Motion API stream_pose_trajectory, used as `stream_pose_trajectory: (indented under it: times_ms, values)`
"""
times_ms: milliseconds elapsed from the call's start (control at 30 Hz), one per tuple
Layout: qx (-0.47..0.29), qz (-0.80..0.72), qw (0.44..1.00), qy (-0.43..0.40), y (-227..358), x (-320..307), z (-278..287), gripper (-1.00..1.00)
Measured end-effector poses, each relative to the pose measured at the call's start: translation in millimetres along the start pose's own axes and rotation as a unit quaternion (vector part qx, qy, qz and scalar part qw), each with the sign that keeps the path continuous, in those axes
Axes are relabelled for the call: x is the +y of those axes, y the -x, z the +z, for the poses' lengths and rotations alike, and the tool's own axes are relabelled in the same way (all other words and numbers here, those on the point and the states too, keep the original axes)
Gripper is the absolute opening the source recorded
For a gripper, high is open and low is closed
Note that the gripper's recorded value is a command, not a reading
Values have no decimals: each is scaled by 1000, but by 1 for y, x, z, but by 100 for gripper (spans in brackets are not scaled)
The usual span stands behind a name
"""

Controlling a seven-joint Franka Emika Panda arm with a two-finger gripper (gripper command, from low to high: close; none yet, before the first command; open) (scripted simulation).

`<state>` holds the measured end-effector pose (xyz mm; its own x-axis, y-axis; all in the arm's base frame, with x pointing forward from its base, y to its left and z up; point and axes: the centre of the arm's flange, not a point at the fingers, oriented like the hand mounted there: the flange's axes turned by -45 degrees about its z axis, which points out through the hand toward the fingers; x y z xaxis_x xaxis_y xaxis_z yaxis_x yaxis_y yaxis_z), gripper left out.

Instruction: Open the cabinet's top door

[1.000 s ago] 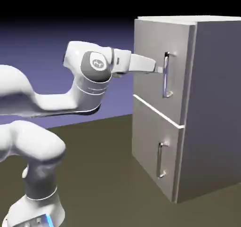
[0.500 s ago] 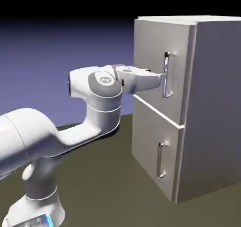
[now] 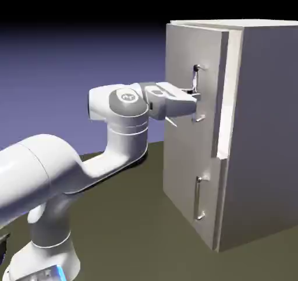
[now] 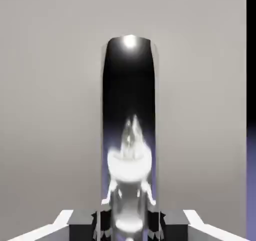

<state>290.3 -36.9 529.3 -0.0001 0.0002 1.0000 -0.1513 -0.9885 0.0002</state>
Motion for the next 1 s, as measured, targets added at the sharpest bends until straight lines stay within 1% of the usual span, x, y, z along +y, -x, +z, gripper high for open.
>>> stream_pose_trajectory:
  times_ms: [367, 1000]
  values:
    - [0, 0, 994, 113, 0, -41, -68, -100]
    - [0, 0, 964, 264, 0, -119, -143, -100]
